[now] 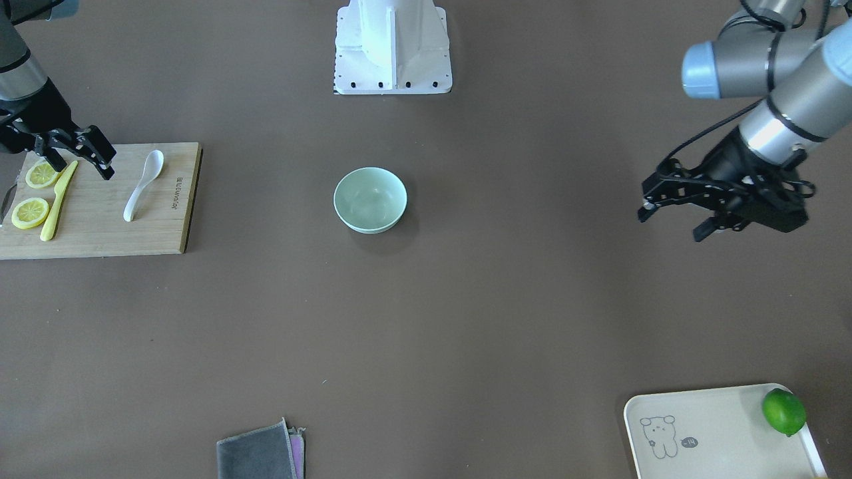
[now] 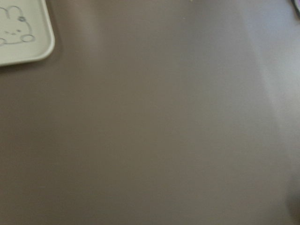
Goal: Place spoon in bowl
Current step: 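Lower the right gripper onto the white spoon handle and close it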
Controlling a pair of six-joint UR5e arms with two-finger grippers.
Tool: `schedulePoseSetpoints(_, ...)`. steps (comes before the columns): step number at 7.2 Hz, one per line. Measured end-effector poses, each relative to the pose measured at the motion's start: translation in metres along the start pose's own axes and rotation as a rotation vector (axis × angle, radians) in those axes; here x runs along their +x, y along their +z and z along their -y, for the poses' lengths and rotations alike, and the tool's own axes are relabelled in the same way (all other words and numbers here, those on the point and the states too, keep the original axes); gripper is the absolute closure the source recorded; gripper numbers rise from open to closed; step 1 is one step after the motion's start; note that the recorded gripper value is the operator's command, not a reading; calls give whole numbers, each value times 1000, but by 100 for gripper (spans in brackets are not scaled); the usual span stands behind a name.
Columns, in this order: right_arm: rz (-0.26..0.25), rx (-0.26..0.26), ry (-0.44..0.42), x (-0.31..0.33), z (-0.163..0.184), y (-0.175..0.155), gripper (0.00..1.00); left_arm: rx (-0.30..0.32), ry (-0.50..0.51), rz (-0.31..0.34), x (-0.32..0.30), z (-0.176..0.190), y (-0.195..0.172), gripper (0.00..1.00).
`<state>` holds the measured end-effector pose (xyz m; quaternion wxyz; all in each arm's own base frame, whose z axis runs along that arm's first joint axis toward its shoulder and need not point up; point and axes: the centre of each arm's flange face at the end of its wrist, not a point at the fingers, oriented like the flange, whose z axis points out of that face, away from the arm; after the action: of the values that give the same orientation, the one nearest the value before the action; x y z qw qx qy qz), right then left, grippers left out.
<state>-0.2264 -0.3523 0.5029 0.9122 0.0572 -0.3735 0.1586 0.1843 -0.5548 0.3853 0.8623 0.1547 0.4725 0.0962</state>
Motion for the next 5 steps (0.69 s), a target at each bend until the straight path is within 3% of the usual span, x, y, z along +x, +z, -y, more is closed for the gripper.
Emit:
schedulePoseSetpoints(1,-4,10,5,-12,-11,9,25,-2,31,23,-37,-13,-11,2)
schedulePoseSetpoints(5,-27,38,11,-35,-30,43,43,-6,46,42,-63,-27,-16,2)
